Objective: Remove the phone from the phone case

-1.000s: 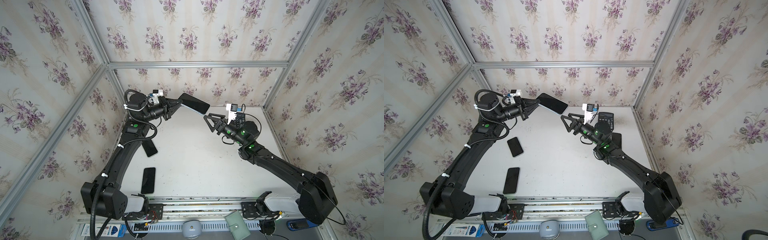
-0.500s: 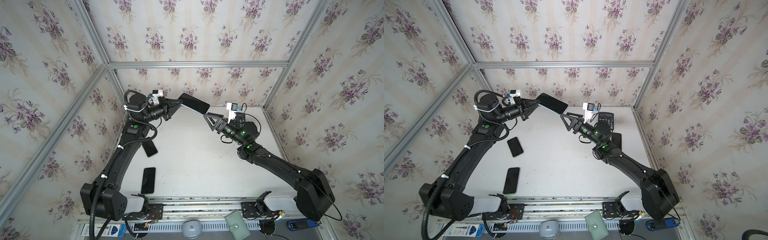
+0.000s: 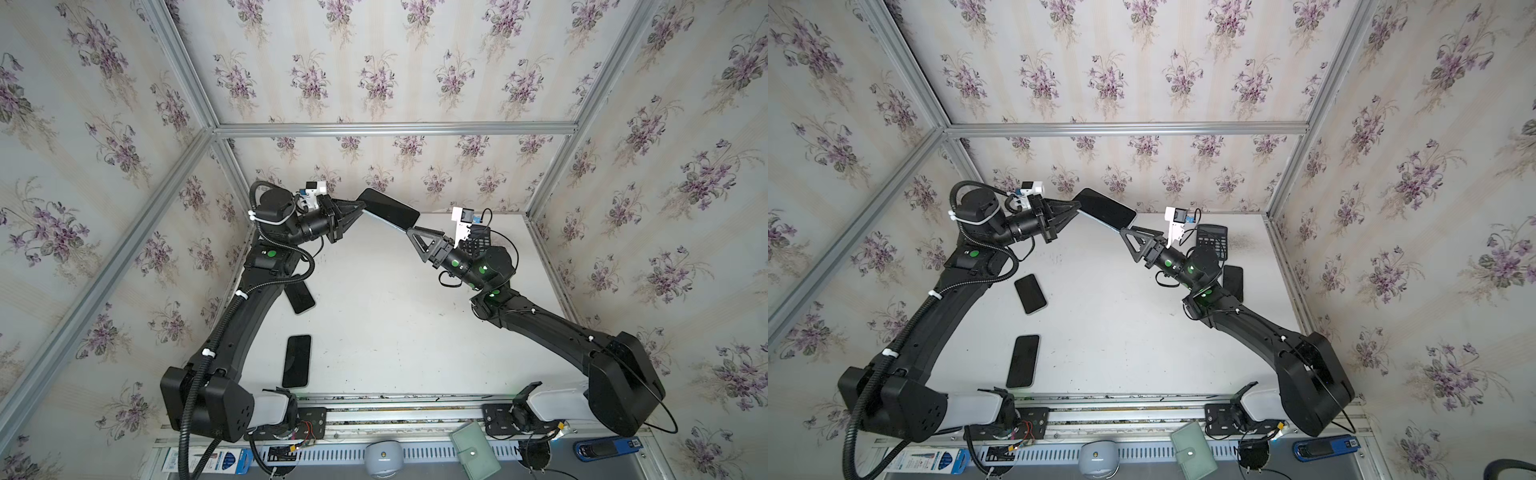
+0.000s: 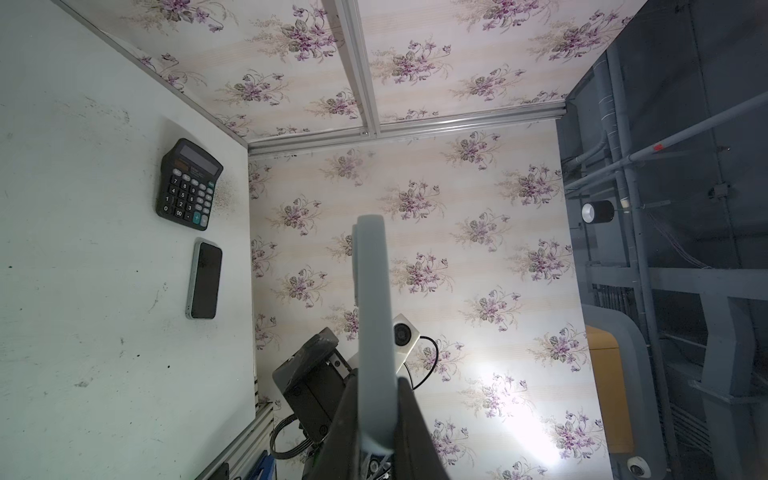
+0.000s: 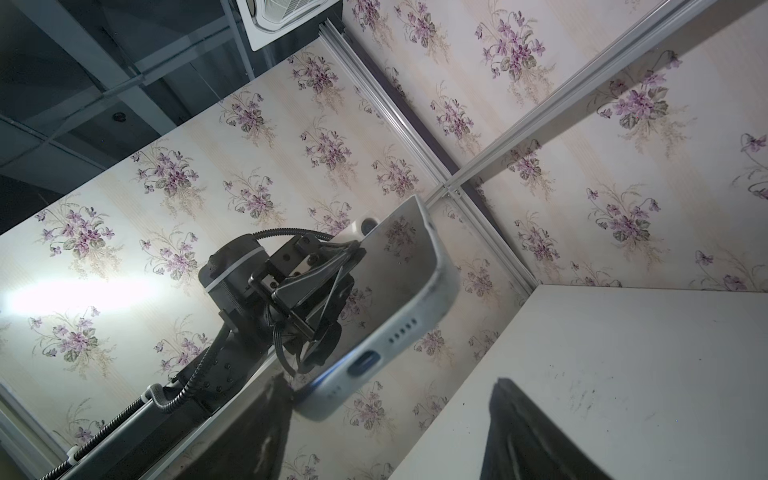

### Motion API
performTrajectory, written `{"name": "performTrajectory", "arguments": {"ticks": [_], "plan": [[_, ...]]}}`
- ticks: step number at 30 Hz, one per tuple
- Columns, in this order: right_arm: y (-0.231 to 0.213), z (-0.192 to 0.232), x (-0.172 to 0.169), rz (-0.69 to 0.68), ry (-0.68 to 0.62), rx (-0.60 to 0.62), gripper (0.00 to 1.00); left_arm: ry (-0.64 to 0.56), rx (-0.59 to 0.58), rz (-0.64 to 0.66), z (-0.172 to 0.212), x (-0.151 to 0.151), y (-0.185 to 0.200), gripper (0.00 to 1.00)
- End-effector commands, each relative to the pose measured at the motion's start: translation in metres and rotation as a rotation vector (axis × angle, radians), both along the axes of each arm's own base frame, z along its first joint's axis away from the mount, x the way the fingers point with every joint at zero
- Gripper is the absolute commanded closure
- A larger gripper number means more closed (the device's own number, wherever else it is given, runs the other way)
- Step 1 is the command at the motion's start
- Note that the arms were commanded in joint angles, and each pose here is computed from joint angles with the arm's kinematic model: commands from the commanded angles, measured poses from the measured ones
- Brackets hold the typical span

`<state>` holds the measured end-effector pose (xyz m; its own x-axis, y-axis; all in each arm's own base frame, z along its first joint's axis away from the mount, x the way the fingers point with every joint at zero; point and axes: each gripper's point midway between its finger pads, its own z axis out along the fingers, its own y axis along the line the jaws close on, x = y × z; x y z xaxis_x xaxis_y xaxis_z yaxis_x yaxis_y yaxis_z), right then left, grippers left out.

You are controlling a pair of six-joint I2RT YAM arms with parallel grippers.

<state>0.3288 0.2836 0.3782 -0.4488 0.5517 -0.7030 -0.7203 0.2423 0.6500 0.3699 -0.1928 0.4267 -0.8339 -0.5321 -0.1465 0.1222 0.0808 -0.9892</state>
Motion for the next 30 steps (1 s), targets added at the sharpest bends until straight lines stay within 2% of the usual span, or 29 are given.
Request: {"name": "performTrajectory", "arguments": {"ticks": [1, 12, 20, 24, 27, 30], "plan": [[-0.002, 0.011, 0.0, -0.009, -0.03, 0.027, 0.23, -0.063, -0.02, -0.026, 0.017, -0.008, -0.002, 1.0], [0.002, -0.011, 0.009, -0.022, 0.013, -0.026, 0.27, -0.063, -0.038, -0.033, 0.024, -0.009, -0.006, 1.0], [0.003, -0.048, 0.024, -0.079, 0.084, -0.147, 0.3, -0.066, -0.068, -0.046, 0.037, -0.011, -0.01, 1.0], [-0.002, -0.031, 0.021, -0.091, 0.018, -0.087, 0.24, -0.057, -0.062, -0.04, 0.034, -0.01, -0.009, 1.0], [-0.001, -0.019, 0.004, -0.03, -0.032, -0.044, 0.18, -0.047, -0.062, -0.033, 0.03, -0.006, -0.009, 1.0], [0.004, -0.006, -0.013, 0.032, -0.07, 0.0, 0.17, -0.034, -0.065, -0.023, 0.028, -0.001, -0.009, 1.0]]}}
